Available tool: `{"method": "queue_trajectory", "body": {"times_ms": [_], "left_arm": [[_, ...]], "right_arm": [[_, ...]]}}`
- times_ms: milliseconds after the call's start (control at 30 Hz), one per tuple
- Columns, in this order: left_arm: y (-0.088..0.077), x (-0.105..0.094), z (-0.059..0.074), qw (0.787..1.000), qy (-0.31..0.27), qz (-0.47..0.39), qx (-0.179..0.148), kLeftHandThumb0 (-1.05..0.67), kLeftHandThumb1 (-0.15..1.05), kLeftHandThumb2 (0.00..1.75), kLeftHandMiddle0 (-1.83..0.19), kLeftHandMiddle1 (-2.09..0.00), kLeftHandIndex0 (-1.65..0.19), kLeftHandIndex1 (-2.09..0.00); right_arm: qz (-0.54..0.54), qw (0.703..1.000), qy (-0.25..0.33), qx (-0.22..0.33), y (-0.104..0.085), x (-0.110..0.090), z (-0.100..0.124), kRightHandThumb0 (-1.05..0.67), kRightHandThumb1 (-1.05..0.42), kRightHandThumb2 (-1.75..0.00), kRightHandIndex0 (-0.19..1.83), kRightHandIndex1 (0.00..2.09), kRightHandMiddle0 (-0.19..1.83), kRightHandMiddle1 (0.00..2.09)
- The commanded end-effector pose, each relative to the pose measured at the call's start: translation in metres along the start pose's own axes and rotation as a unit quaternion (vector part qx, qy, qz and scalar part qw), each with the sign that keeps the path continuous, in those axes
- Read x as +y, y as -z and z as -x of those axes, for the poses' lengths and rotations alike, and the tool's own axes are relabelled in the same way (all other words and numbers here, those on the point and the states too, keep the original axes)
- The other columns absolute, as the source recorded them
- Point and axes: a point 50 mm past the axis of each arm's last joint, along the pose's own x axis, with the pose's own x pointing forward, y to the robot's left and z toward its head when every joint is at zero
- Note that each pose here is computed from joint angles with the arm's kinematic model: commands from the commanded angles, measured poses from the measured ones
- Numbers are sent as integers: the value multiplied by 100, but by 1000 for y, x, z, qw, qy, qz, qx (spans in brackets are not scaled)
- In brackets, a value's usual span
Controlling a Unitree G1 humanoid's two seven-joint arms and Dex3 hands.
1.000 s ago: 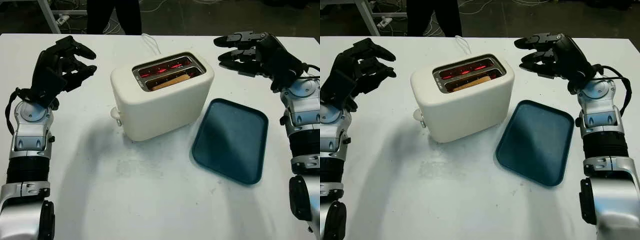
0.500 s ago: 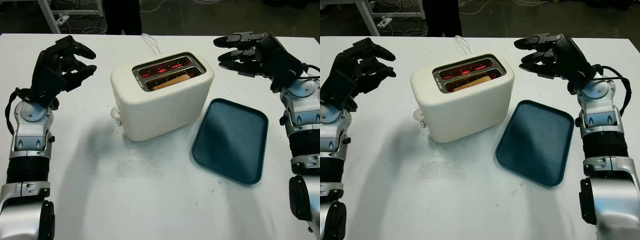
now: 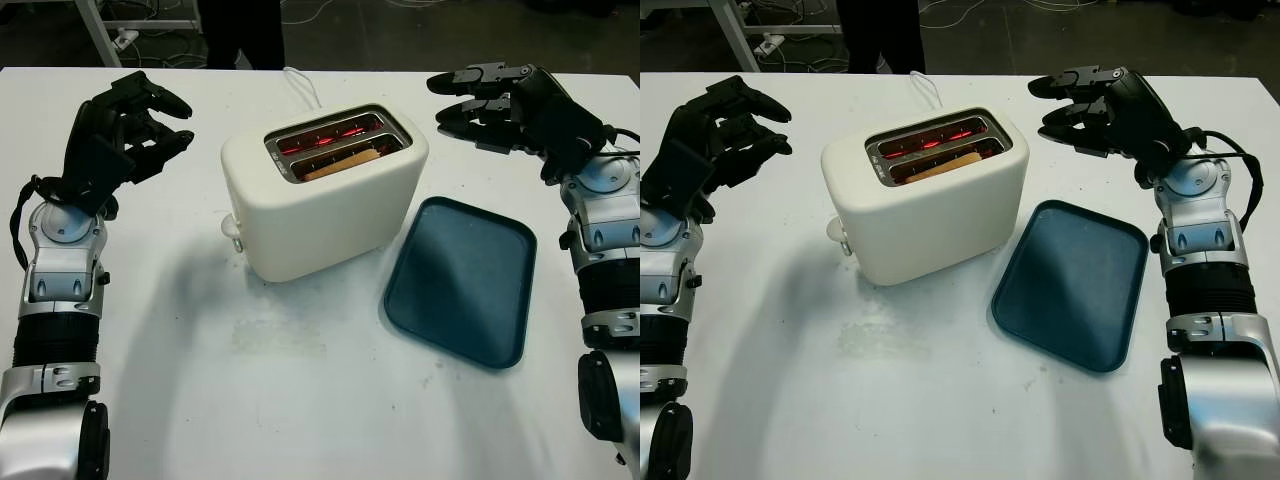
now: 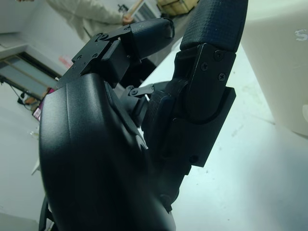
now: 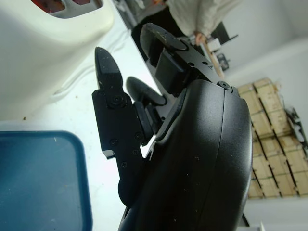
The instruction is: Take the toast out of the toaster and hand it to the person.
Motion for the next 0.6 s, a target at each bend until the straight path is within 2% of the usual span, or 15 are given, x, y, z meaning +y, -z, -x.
{"method": "queue_trajectory", "body": {"times_ms": [0,567], "left_arm": [[0,3,2,1000,-2,-4,-6,-105,92,19,-65,-126,-53,-125],[-1,3,1,1000,-1,-4,-8,-105,92,19,-65,-126,-53,-125]], "right_arm": [[4,1000,6,-9,-6,-2,-1,-28,-92,-6,62,52,77,1],[4,1000,4,-15,-4,-1,-2,-29,-92,-5,64,54,79,2]]}}
